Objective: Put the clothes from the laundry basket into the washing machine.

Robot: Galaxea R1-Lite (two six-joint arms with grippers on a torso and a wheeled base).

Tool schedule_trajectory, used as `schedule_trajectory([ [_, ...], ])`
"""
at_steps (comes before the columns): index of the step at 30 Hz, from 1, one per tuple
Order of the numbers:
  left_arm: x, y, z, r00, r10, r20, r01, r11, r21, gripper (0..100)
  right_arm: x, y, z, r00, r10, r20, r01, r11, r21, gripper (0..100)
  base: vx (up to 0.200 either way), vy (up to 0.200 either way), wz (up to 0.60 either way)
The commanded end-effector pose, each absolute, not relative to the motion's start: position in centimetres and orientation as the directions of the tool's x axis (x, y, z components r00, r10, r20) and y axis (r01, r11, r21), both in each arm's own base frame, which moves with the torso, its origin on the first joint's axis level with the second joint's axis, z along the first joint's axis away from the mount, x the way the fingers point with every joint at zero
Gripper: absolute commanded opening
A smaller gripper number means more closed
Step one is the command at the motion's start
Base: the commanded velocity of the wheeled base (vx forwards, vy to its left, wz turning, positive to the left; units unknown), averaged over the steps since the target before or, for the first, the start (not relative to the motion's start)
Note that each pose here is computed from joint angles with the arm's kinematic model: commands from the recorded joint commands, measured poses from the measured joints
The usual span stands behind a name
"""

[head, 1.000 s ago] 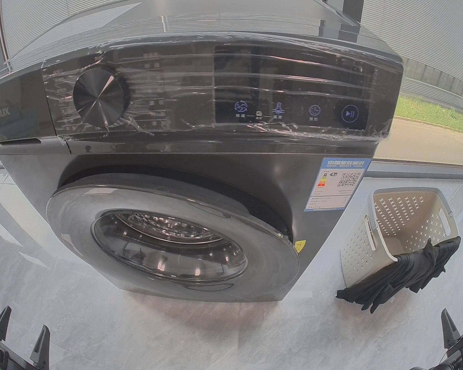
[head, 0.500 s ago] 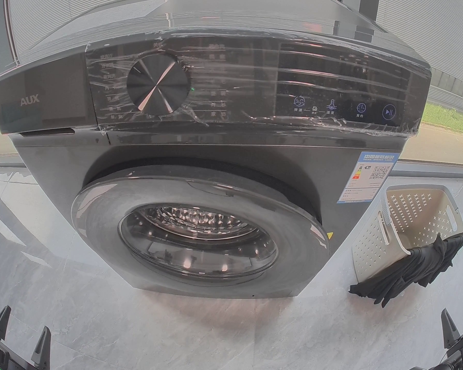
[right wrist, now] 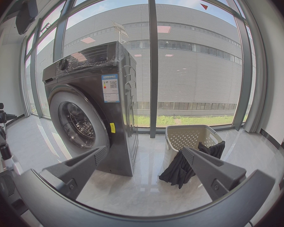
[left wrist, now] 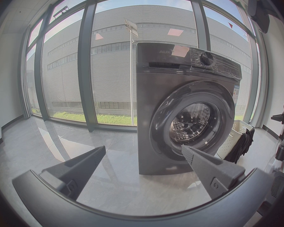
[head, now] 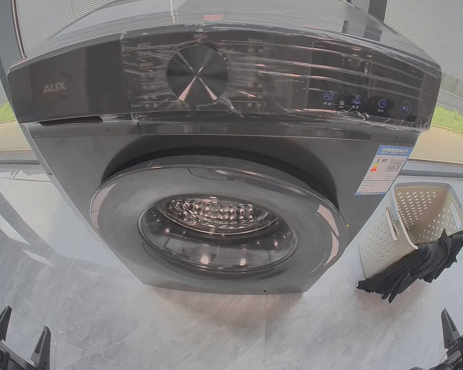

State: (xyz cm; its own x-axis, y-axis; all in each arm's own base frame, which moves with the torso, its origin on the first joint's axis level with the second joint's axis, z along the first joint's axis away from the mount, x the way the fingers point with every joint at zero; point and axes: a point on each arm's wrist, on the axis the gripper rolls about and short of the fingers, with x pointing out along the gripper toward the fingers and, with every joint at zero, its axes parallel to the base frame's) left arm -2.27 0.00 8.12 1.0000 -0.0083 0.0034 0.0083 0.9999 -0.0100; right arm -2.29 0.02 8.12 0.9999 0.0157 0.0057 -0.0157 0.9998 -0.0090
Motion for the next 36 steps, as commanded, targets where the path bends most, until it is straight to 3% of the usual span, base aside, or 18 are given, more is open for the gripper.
schedule_trajectory([
  [1,-2.29,0.00,7.64,1.000,-0.008,0.006,0.008,1.000,-0.011,100,-2.28,0.02,7.60,1.000,0.017,0.005,-0.017,1.000,-0.009,100,0.000,0.000,0.00],
  [8,-2.29,0.00,7.64,1.000,-0.008,0.006,0.008,1.000,-0.009,100,-2.28,0.02,7.60,1.000,0.018,0.005,-0.018,1.000,-0.009,100,0.000,0.000,0.00],
  [17,-2.29,0.00,7.64,1.000,-0.008,0.006,0.008,1.000,-0.014,100,-2.28,0.02,7.60,1.000,0.017,0.005,-0.017,1.000,-0.009,100,0.200,0.000,0.00],
  [36,-2.29,0.00,7.64,1.000,-0.006,0.006,0.006,1.000,-0.014,100,-2.28,0.02,7.60,1.000,0.017,0.005,-0.017,1.000,-0.009,100,0.000,0.000,0.00],
])
